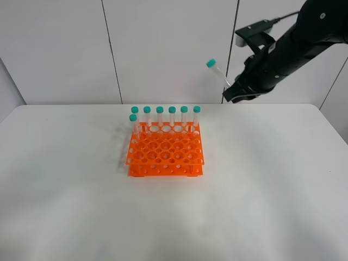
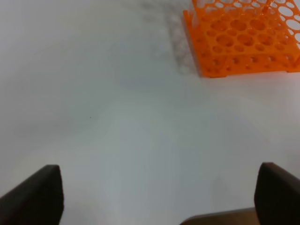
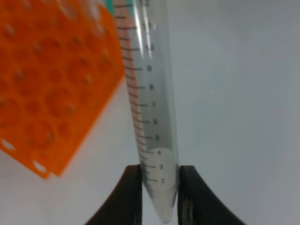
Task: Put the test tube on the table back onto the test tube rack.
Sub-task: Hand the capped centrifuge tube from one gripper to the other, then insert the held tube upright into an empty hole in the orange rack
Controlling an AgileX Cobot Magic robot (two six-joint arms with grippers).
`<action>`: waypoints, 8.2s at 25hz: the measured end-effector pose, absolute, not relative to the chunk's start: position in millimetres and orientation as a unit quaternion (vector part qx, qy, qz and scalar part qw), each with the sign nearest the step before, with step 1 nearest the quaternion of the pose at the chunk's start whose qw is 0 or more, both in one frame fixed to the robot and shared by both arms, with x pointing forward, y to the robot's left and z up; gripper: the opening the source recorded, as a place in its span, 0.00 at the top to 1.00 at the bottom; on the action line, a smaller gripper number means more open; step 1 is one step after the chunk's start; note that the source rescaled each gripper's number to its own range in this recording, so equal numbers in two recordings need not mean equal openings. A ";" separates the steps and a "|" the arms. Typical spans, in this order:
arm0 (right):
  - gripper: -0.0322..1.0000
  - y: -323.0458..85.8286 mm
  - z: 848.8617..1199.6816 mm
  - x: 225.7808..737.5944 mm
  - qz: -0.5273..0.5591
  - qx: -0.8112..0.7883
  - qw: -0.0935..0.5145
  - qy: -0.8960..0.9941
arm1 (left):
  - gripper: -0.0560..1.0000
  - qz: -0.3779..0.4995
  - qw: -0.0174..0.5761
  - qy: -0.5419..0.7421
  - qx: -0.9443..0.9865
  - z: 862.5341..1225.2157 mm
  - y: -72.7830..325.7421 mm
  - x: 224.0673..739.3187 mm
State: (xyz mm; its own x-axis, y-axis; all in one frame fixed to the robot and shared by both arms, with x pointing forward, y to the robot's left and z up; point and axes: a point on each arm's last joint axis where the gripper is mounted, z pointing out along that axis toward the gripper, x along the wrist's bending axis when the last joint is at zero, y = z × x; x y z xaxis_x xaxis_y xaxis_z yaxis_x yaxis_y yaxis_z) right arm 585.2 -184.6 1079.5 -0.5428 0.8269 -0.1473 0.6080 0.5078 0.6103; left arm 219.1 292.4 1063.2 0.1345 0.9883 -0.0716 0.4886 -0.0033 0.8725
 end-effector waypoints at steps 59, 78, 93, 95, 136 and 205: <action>0.97 -109.2 990.1 456.4 0.523 0.307 0.312 0.731 | 0.13 0.280 0.382 0.569 0.673 1081.0 287.2 240.4; 0.97 -109.1 991.8 456.9 0.527 0.299 0.321 0.728 | 0.13 0.219 0.438 0.368 0.791 1160.1 252.3 301.3; 0.97 -109.1 992.2 457.0 0.528 0.299 0.322 0.727 | 0.13 0.187 0.443 0.328 0.813 1167.8 161.8 422.8; 0.97 -109.1 992.7 457.1 0.530 0.298 0.324 0.725 | 0.13 0.178 0.447 0.324 0.814 1163.8 152.0 434.3; 0.97 -109.2 993.9 457.6 0.533 0.299 0.327 0.721 | 0.33 0.145 0.458 0.349 0.805 1127.0 100.1 507.6; 0.42 -135.1 996.8 427.0 0.403 0.316 0.217 0.831 | 0.95 0.143 0.514 0.336 0.777 1136.5 94.0 508.7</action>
State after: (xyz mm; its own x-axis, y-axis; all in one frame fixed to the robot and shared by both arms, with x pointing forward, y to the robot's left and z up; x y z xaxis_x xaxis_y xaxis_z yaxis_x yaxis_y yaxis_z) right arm 427.0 -135.1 996.8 -0.7056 0.7006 -0.1061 0.3510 0.4756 0.8066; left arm 508.7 94.0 1136.5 0.7338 0.6682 -0.1224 0.3741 -0.2472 0.8938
